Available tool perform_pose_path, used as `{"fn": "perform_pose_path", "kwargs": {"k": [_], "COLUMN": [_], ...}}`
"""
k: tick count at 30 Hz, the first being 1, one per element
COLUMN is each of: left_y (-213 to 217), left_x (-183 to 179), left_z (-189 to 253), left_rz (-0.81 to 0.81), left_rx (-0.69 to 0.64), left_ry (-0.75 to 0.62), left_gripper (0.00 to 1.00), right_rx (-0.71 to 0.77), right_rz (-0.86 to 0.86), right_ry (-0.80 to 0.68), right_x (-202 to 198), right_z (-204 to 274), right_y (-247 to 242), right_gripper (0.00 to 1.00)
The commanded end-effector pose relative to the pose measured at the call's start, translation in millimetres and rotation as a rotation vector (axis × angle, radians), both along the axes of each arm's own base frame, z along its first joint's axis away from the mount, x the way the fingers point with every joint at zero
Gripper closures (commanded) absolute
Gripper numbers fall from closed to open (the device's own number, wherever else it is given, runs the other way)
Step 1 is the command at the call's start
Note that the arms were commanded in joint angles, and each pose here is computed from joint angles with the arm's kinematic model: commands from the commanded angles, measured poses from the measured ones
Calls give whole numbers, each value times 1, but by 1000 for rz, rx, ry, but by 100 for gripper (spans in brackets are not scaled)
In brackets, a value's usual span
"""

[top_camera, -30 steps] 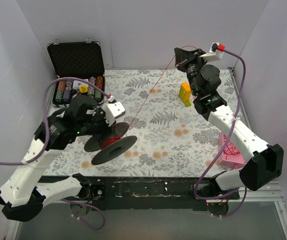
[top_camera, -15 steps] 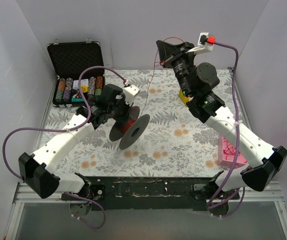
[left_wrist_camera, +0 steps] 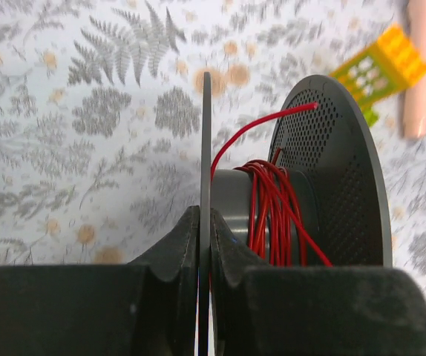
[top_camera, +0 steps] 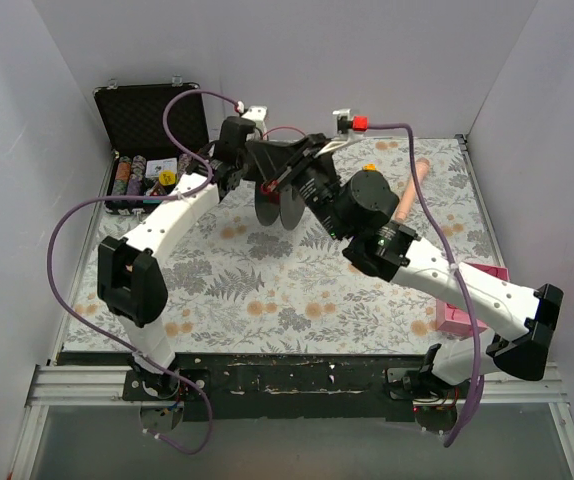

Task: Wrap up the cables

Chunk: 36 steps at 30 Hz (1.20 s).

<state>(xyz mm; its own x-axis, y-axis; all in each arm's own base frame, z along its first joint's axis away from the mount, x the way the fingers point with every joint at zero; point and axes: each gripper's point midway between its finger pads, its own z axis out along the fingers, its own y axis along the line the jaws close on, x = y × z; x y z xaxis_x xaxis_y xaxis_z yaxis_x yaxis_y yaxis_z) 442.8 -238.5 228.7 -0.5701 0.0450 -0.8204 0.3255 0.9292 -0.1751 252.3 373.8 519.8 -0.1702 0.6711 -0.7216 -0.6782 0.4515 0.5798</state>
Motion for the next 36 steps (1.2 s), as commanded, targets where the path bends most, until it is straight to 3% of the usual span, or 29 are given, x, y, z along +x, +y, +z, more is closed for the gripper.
{"fn": "perform_pose_path", "kwargs": {"k": [1, 7, 14, 20, 25, 31, 33, 36], "left_y": [25, 51, 71, 82, 48, 21, 15, 24], "left_x": [59, 96, 82, 38, -39, -121, -150, -172], "left_z": [91, 171, 265, 331, 366, 305, 275, 221], "left_rz": [167, 264, 263, 187, -115, -422, -560, -630], "left_rx": [-211, -267, -323, -388, -458, -377, -301, -146], "left_ry": [-183, -361, -563, -689, -676, -485, -448, -390], "left_gripper": [100, 100, 100, 100, 100, 100, 100, 100], "right_rx": [111, 95, 71, 52, 31, 5, -5, -28], "right_rz": [77, 135, 179, 104, 26, -194, -248, -313], "right_ry": [-22, 105, 353, 528, 583, 525, 478, 401], "right_x": [-35, -54, -56, -35, 6, 65, 79, 97], "right_z": [14, -53, -158, -235, -275, -272, -261, -239], "right_y": [3, 18, 30, 12, -22, -93, -115, -143], "right_gripper": [99, 99, 99, 99, 99, 99, 99, 99]}}
